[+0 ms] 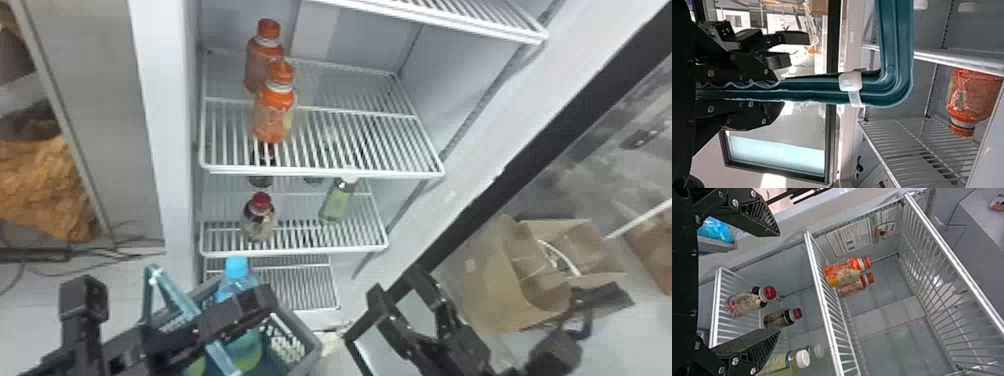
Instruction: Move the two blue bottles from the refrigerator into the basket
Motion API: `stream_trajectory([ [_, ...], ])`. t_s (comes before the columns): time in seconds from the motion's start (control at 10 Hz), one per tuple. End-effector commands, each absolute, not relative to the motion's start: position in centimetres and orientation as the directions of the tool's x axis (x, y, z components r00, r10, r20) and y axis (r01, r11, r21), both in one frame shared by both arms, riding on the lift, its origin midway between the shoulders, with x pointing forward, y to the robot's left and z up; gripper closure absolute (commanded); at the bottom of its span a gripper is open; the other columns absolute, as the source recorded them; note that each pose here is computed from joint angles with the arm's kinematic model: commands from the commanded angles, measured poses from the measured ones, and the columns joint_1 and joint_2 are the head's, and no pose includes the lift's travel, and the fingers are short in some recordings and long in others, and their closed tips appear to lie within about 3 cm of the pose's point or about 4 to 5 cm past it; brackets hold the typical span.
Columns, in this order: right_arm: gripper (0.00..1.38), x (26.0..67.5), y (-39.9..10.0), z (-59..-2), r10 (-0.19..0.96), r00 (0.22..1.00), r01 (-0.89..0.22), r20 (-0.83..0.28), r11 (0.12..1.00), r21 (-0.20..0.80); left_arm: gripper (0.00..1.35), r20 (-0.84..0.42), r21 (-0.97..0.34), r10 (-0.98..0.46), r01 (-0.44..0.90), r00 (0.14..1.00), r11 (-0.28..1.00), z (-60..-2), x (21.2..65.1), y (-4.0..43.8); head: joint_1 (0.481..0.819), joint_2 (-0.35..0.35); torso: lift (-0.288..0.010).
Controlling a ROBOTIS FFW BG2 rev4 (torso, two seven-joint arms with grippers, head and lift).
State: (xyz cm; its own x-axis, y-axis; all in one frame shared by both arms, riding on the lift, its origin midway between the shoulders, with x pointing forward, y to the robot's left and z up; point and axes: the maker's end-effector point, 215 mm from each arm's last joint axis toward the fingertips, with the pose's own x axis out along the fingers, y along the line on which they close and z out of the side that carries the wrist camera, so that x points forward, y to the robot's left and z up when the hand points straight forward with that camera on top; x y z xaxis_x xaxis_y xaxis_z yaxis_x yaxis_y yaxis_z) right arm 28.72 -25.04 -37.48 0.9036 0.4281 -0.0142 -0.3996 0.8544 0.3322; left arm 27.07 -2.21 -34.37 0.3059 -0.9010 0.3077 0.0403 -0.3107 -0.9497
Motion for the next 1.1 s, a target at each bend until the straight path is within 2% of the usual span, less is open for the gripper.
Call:
stream_trajectory([
  [0.0, 0.19, 27.5, -26.4, -36.9, 0.406, 0.913, -0.382, -0.021, 0.874, 0.299, 1.2, 0.307, -0.95, -0.901, 0.037, 0.305, -0.311, -34.4, 26.9, -2.3, 0.695, -0.35, 0.0],
  [0.5, 0.19, 24.2, -28.9, -36.7, 0.362, 0.928, -0.337, -0.089, 0.916, 0.218, 1.2, 0.306, -0.949, -0.899, 0.027, 0.314, -0.314, -34.7, 26.6, -2.2, 0.695, -0.35, 0.0],
  [1.0, 0.19, 23.8, -28.7, -36.2, 0.355, 0.931, -0.332, -0.083, 0.919, 0.214, 1.2, 0.307, -0.948, -0.897, 0.024, 0.318, -0.316, -34.7, 26.5, -2.2, 0.695, -0.35, 0.0],
])
